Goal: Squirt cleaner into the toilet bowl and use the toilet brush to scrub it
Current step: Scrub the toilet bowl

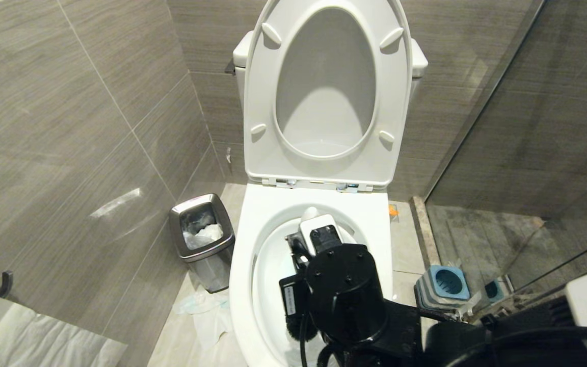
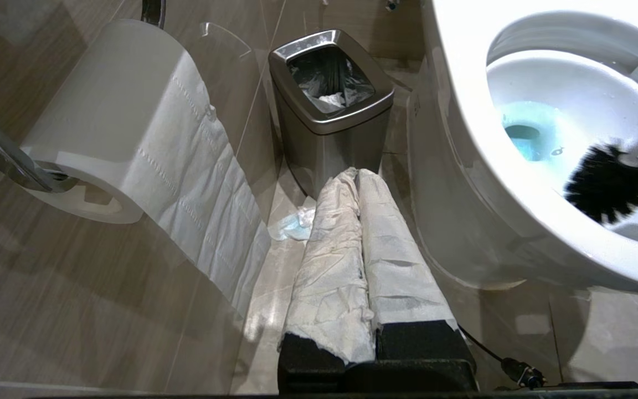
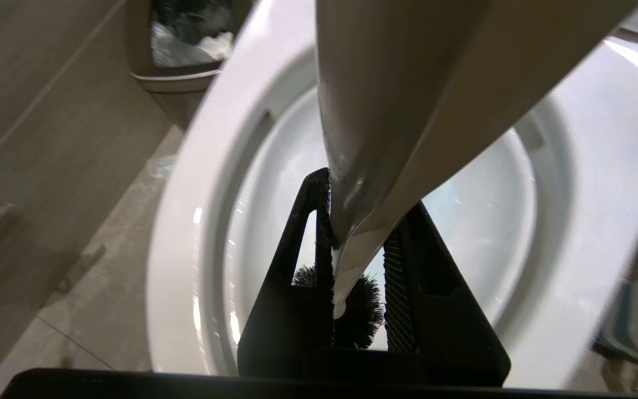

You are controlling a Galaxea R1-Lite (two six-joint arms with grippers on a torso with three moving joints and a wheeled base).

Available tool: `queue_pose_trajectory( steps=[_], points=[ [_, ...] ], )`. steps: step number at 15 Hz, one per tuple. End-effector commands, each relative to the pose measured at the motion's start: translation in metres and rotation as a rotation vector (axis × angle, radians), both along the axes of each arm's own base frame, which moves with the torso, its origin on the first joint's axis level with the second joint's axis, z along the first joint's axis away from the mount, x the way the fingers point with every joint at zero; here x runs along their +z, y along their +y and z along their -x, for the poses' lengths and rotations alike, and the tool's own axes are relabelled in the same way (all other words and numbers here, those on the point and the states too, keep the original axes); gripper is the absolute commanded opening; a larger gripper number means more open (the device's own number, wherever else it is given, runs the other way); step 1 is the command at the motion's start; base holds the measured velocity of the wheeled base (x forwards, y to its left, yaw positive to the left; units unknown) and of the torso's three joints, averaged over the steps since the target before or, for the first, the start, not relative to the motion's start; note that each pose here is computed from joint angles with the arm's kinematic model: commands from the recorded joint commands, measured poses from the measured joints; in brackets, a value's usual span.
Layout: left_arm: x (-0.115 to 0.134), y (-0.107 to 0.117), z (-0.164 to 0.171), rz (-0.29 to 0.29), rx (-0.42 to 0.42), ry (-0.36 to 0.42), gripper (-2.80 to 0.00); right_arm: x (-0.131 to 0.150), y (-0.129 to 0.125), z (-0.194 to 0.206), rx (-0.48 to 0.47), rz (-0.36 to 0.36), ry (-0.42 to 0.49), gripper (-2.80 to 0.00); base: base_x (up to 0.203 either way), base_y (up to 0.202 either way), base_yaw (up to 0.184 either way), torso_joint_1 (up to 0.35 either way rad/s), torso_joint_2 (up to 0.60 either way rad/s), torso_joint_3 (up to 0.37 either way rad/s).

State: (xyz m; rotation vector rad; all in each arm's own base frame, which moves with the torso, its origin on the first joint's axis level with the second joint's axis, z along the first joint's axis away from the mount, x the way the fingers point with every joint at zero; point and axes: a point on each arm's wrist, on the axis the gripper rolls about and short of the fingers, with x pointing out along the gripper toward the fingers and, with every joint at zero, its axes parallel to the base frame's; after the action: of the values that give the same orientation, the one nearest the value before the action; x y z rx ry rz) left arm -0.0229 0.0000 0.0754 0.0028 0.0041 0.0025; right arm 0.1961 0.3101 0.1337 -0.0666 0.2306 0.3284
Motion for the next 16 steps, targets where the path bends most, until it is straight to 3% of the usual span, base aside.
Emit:
queue_pose_trajectory(
  steps=[1,5,10,16],
  points=[
    [0.000,0.000,0.000,0.000,0.001,0.002,-2.80,0.010,-0.029,0.015,-0.033,-0.012,0.002,-2.80,0.000,0.000,0.000,0.000,0.00,0.000],
    [0.000,0.000,0.000,0.000,0.001,0.002,-2.80,0.007,-0.058,0.017,-0.099,-0.014,0.022,-2.80,0.000,0.000,0.000,0.000,0.00,0.000],
    [0.000,0.000,0.000,0.000,0.001,0.000,-2.80,0.010,-0.082,-0.017,-0.229,-0.024,0.014,-2.80,0.000,0.000,0.000,0.000,0.00,0.000],
    [0.000,0.000,0.000,0.000,0.001,0.000,-2.80,0.005,-0.081,-0.068,-0.334,-0.029,-0.006,-2.80,0.000,0.000,0.000,0.000,0.00,0.000]
  ],
)
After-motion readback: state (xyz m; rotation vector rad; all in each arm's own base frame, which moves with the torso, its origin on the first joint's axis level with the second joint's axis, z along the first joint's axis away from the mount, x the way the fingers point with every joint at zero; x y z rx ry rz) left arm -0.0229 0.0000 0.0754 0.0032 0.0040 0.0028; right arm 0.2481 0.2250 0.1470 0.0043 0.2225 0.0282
